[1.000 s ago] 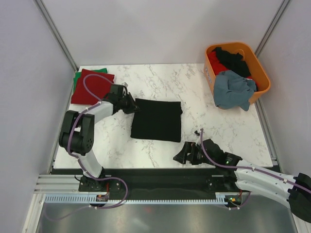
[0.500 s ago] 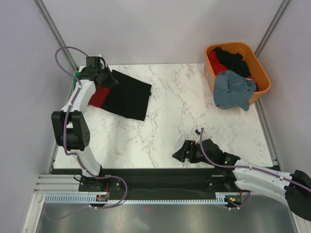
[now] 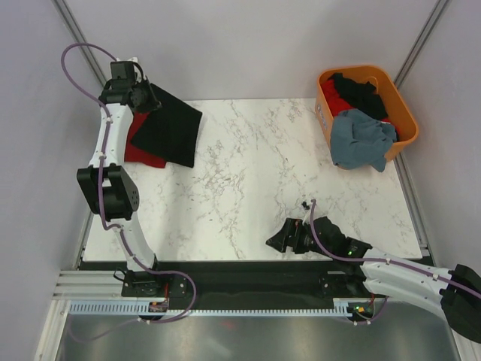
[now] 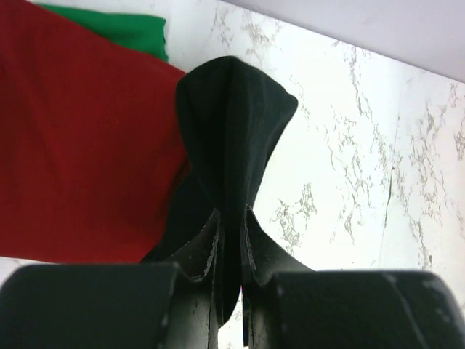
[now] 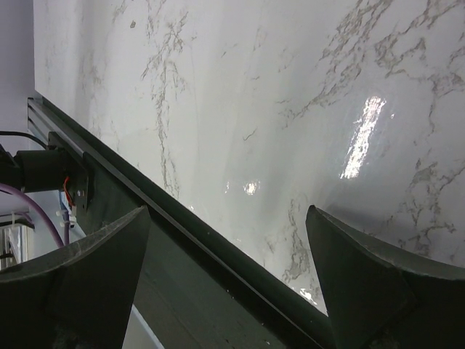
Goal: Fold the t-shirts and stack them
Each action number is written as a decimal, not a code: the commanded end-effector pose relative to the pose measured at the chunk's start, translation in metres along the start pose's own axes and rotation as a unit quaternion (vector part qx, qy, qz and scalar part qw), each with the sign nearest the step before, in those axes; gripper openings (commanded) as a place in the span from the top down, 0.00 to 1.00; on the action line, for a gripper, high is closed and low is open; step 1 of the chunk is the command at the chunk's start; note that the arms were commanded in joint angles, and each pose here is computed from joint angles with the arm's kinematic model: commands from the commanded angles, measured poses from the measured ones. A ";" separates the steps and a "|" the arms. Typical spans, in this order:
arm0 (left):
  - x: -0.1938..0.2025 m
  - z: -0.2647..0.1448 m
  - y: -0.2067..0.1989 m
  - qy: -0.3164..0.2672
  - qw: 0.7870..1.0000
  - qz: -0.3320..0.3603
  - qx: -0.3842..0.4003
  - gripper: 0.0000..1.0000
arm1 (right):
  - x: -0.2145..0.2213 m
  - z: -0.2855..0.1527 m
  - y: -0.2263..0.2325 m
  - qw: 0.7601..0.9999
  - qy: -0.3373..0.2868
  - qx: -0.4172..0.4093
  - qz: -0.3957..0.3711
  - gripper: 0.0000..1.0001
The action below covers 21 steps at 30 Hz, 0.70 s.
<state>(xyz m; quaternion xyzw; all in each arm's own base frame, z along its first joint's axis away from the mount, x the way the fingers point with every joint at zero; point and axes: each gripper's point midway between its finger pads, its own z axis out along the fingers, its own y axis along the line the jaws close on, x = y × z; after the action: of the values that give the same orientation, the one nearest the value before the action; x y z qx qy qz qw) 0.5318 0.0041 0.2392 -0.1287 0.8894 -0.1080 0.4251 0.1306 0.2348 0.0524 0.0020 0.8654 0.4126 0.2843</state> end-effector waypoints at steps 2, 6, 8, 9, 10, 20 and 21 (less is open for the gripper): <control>-0.036 -0.017 0.012 -0.034 0.998 0.039 -0.021 0.98 | -0.005 -0.001 0.012 0.999 -0.012 -0.030 -0.008 0.04; -0.052 -0.029 0.011 -0.049 0.997 0.045 -0.025 0.98 | -0.005 -0.001 0.013 0.999 -0.011 -0.033 -0.009 0.04; -0.053 -0.029 0.012 -0.046 0.997 0.049 -0.025 0.98 | -0.004 -0.001 0.012 0.999 -0.011 -0.032 -0.009 0.04; -0.055 -0.031 0.010 -0.050 0.997 0.052 -0.024 0.98 | -0.004 -0.001 0.013 0.999 -0.010 -0.033 -0.008 0.04; -0.058 -0.033 0.011 -0.053 0.997 0.054 -0.025 0.98 | -0.004 -0.001 0.012 0.999 -0.010 -0.033 -0.009 0.04; -0.071 -0.041 0.024 -0.070 0.996 0.048 -0.040 0.98 | -0.003 -0.001 0.012 0.999 -0.010 -0.035 -0.008 0.03; -0.073 -0.041 0.024 -0.072 0.995 0.047 -0.041 0.98 | -0.003 -0.001 0.012 0.999 -0.009 -0.035 -0.008 0.03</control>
<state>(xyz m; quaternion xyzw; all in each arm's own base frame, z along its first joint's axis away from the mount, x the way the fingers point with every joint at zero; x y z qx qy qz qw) 0.5333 0.0370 0.2787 -0.1228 0.8854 -0.0651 0.4436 0.1285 0.2374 0.0549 -0.0033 0.8593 0.4255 0.2840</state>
